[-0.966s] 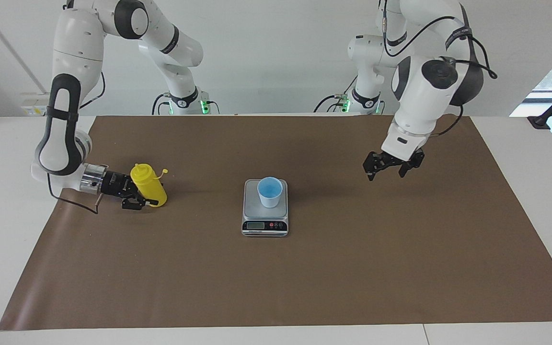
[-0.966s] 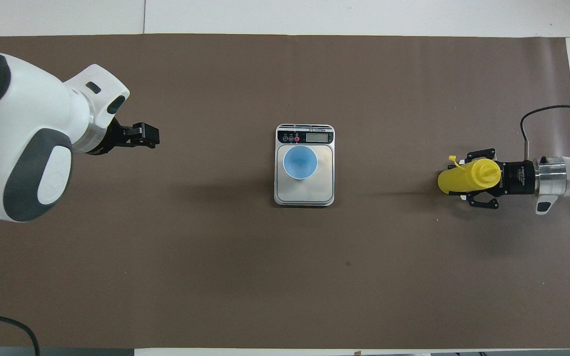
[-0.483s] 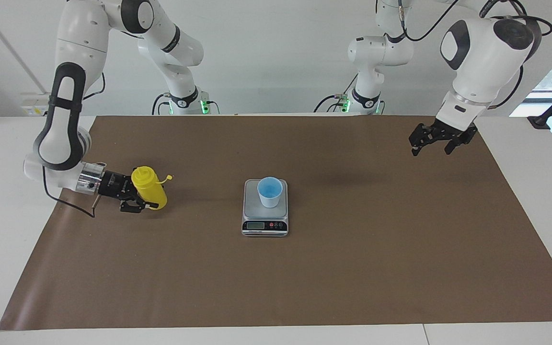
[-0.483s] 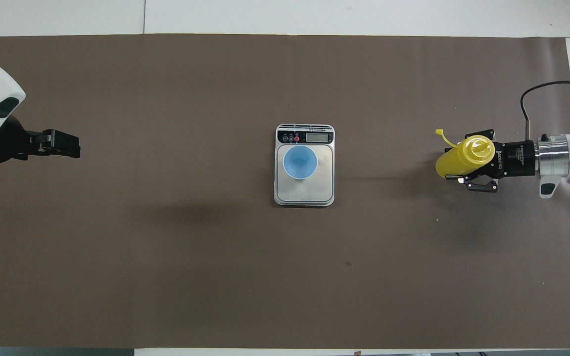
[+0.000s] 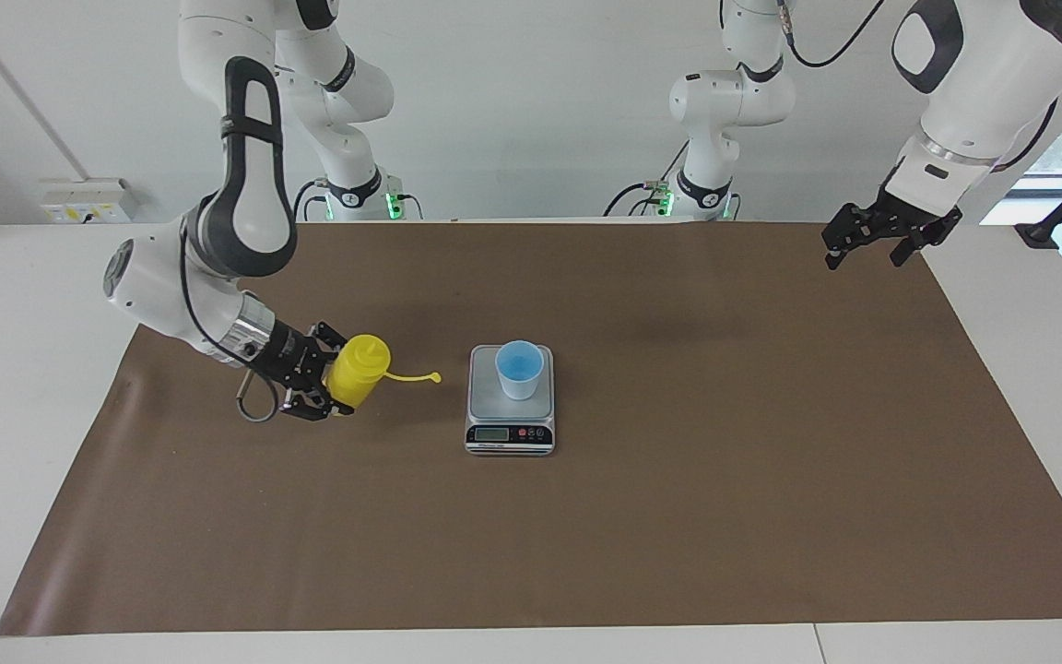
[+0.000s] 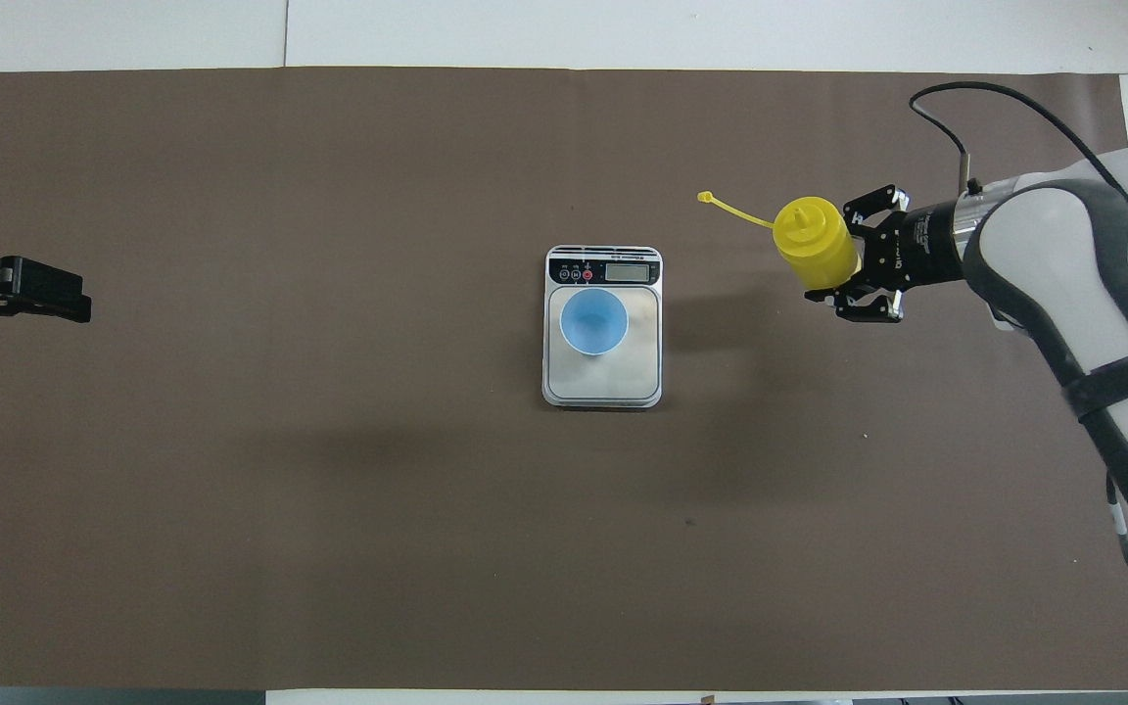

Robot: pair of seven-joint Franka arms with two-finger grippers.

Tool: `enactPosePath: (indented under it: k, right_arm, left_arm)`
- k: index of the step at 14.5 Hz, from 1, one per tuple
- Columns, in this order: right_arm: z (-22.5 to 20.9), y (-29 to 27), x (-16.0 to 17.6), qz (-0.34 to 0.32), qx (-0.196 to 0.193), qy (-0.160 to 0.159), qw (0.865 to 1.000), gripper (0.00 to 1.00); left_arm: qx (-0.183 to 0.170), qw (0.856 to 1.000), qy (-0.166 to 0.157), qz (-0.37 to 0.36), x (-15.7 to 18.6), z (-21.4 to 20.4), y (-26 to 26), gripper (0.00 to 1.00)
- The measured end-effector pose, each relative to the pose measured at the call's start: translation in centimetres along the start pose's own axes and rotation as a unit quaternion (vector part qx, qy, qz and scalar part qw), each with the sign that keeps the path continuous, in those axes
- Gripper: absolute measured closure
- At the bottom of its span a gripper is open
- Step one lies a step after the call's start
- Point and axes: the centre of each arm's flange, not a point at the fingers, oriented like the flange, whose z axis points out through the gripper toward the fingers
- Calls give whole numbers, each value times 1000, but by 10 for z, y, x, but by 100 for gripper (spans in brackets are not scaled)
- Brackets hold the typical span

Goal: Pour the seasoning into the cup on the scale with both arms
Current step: 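Tilt the yellow bottle over the cup with the right gripper to pour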

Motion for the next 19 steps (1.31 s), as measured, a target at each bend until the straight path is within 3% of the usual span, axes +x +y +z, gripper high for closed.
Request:
enactPosePath:
  k: [4, 11, 19]
  right_arm:
    - [19, -6, -55, 7, 51, 42, 998, 35]
    - [68, 20, -111, -108, 53, 147, 982, 35]
    - [70, 20, -116, -181, 79, 215, 956, 35]
  left_arm:
    - [0, 1000, -3, 5, -1, -1, -1, 0]
    - [0, 1000, -4, 10, -3, -2, 4, 0]
    - [-11, 1000, 2, -2, -6, -10, -7, 0]
